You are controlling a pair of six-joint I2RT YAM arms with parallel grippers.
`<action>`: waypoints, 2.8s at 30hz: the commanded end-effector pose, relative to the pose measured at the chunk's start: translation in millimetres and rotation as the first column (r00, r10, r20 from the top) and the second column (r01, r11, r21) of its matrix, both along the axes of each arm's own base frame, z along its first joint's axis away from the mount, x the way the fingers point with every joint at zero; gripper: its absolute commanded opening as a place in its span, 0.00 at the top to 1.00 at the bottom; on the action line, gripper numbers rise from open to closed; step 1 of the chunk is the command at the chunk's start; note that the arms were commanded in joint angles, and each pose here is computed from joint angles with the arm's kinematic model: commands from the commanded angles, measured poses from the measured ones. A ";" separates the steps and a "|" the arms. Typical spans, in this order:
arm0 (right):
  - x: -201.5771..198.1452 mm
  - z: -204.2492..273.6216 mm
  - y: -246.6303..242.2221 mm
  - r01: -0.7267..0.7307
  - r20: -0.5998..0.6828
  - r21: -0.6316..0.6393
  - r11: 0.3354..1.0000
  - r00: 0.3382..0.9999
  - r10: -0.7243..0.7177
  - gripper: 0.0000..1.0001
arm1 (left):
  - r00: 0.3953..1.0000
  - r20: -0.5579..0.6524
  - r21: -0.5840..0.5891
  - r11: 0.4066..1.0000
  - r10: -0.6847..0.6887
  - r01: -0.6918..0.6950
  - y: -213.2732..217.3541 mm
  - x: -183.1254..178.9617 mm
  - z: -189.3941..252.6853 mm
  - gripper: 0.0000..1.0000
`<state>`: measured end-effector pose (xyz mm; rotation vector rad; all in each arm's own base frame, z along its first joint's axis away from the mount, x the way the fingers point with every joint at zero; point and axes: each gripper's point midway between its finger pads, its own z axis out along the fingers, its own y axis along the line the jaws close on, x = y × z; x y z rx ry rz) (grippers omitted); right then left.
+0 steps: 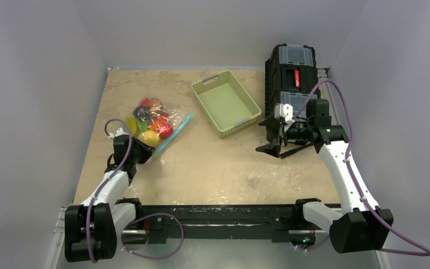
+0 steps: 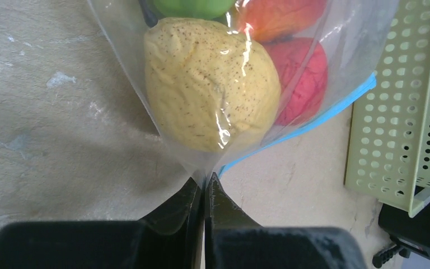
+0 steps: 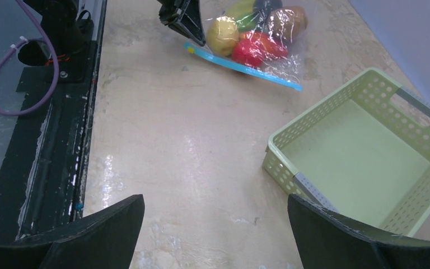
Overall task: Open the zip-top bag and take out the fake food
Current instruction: Pick up the zipper food storage bag at the center of the board.
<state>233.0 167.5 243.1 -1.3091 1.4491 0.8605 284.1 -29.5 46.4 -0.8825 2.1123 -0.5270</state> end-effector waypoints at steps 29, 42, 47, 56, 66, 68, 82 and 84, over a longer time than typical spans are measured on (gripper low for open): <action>-21.8 6.0 57.1 -0.324 0.236 -0.246 0.914 0.894 0.380 0.01 | 0.898 0.133 -0.199 0.876 -0.420 0.439 -79.6 -89.0 117.4 1.00; -36.1 -14.3 125.8 -0.428 0.203 -0.393 0.813 0.822 0.531 0.01 | 0.836 0.181 -0.214 0.809 -0.518 0.547 -98.8 -120.5 144.3 1.00; -44.8 -20.0 154.0 -0.435 0.202 -0.445 0.783 0.803 0.561 0.01 | 0.819 0.210 -0.236 0.785 -0.534 0.572 -105.7 -122.2 153.2 1.00; -42.7 -17.4 193.5 -0.386 0.249 -0.486 0.784 0.798 0.548 0.01 | 0.784 0.248 -0.284 0.731 -0.569 0.621 -124.7 -124.5 159.1 1.00; -23.1 -45.3 214.4 -0.200 0.329 -0.511 0.836 0.853 0.405 0.12 | 0.778 0.286 -0.341 0.699 -0.560 0.629 -133.1 -124.9 167.8 1.00; -21.6 -46.9 215.3 -0.178 0.340 -0.501 0.847 0.859 0.382 0.19 | 0.776 0.291 -0.346 0.694 -0.560 0.631 -133.9 -124.7 168.9 1.00; -7.2 -39.0 225.2 -0.055 0.380 -0.376 0.925 0.901 0.208 0.99 | 0.767 0.316 -0.366 0.675 -0.558 0.641 -137.0 -124.9 175.0 1.00; -7.9 -33.6 224.3 -0.048 0.379 -0.357 0.933 0.905 0.191 1.00 | 0.768 0.314 -0.368 0.675 -0.558 0.640 -137.0 -124.8 173.8 1.00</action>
